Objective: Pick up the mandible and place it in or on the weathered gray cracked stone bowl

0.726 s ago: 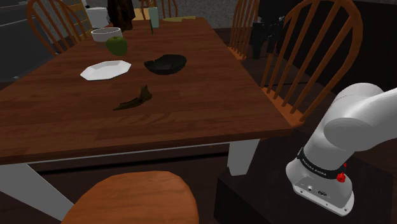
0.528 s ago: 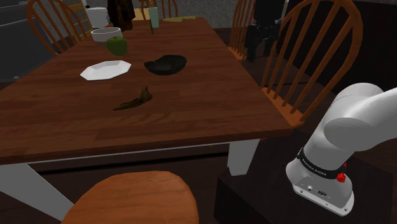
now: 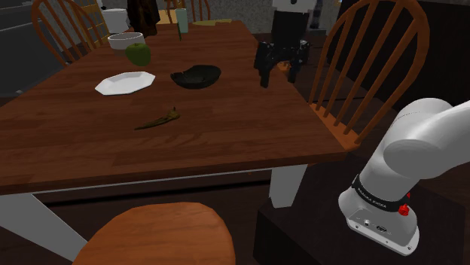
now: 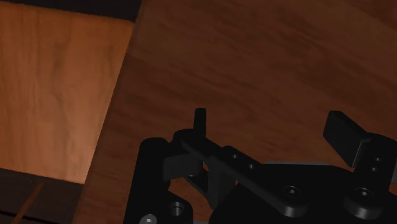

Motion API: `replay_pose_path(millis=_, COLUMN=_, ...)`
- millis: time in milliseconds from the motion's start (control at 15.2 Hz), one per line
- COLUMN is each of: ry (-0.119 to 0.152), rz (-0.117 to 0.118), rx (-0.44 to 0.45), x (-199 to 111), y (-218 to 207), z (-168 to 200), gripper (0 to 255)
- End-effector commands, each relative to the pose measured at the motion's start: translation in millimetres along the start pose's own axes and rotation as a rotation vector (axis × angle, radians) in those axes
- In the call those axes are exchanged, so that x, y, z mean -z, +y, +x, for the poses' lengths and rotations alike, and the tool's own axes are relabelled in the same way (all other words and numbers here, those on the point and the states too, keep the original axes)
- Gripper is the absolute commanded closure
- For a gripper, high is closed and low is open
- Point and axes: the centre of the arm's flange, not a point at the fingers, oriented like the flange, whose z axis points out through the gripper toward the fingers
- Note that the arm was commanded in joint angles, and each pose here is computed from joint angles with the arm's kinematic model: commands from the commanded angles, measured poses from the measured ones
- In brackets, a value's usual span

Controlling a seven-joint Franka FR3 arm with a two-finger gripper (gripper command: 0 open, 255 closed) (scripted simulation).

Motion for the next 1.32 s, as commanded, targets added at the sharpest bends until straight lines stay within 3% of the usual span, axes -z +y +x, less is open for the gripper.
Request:
replay_pose_path(millis=0, ry=0.011, rz=0.02, rx=-0.056, x=-8.5, y=-23.1, z=2.3, gripper=0)
replay_pose_path(millis=594, ry=0.056, rz=0.102, rx=-0.29, x=-36.3, y=-121.7, z=28.8, gripper=0)
replay_pose_path(millis=1254, ry=0.107, rz=0.193, rx=-0.549, x=-56.1, y=-222.7, z=85.4, gripper=0)
